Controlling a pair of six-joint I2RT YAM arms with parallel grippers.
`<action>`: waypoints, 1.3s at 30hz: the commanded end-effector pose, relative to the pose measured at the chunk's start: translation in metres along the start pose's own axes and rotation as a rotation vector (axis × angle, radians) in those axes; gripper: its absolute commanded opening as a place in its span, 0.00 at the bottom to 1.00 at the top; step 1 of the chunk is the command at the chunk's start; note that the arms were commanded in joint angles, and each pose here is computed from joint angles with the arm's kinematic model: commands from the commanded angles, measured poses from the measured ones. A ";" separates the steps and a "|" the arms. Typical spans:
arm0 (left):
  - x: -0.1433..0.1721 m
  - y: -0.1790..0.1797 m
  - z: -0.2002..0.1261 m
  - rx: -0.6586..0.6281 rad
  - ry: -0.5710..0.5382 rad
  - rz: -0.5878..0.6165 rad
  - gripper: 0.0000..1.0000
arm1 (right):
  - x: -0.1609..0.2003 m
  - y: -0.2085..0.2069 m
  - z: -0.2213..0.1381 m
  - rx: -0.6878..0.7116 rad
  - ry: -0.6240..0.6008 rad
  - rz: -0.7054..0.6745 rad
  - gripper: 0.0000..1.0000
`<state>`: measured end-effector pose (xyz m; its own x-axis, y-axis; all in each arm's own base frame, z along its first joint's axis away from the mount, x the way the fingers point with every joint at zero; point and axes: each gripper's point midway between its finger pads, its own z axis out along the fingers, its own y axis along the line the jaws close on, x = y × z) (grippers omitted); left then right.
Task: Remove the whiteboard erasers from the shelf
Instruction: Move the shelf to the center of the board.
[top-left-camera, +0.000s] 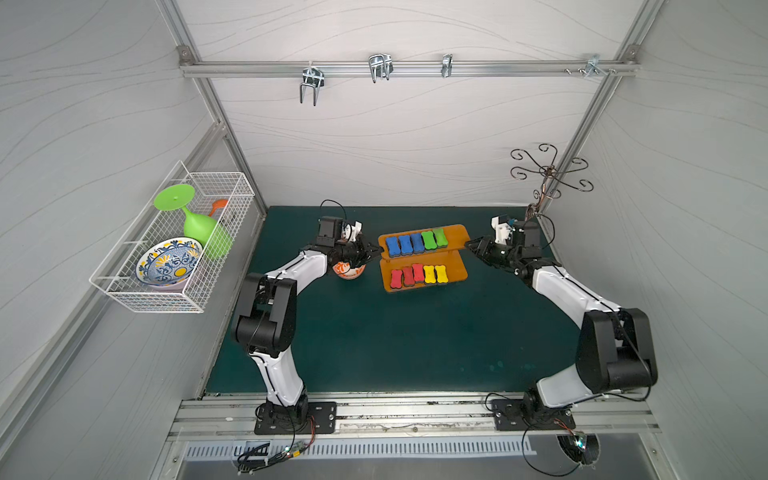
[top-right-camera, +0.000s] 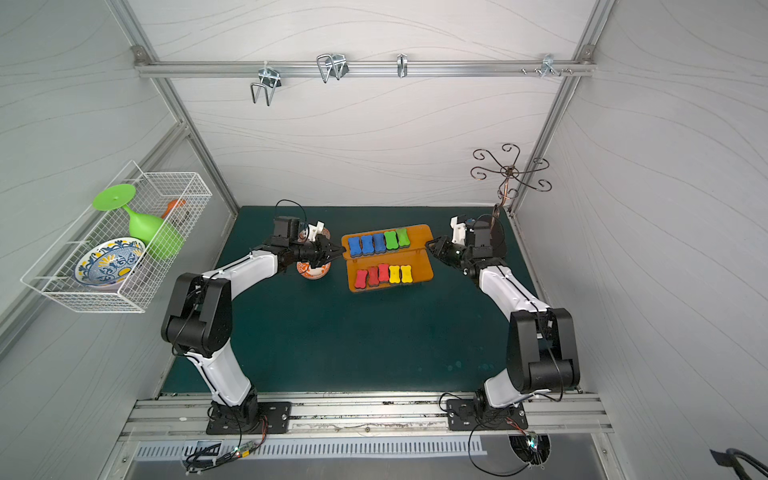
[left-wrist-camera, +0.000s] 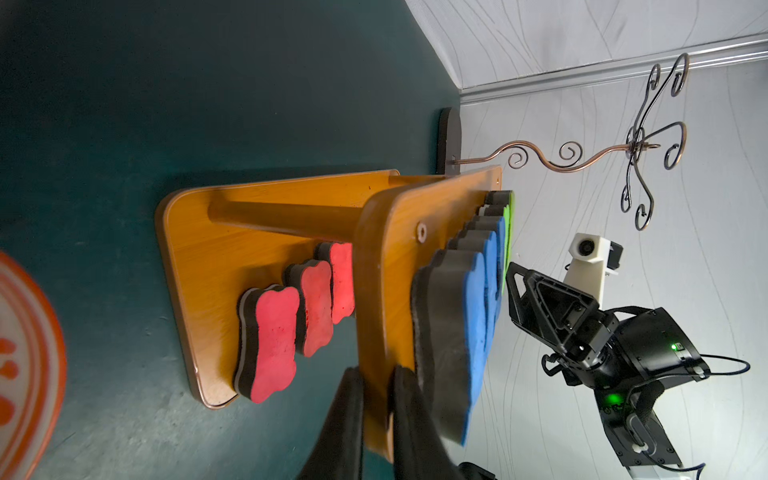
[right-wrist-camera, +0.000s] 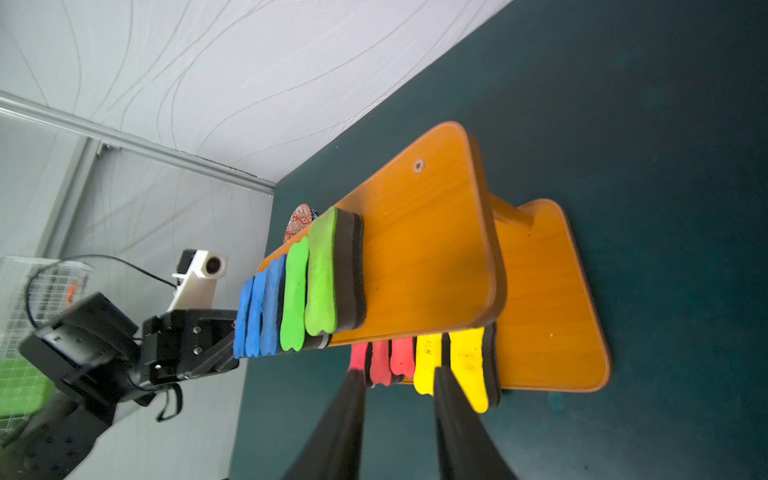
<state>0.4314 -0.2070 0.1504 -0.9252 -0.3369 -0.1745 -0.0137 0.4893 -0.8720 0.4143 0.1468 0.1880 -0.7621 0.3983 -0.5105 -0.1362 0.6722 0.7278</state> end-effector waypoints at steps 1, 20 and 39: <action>-0.003 -0.004 -0.006 -0.004 -0.017 0.039 0.00 | -0.012 -0.009 -0.003 -0.002 -0.023 0.024 0.50; -0.004 0.002 -0.005 -0.026 -0.010 0.050 0.00 | -0.024 -0.007 0.047 -0.064 0.016 0.075 0.62; -0.002 0.001 -0.010 -0.021 -0.009 0.053 0.00 | -0.019 0.002 0.043 -0.090 0.013 0.053 0.17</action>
<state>0.4322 -0.1946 0.1530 -0.9209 -0.3374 -0.1952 0.0003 0.5001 -0.8660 0.4644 0.1628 0.1718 -0.7829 0.4549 -0.4244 -0.1047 0.5761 0.8106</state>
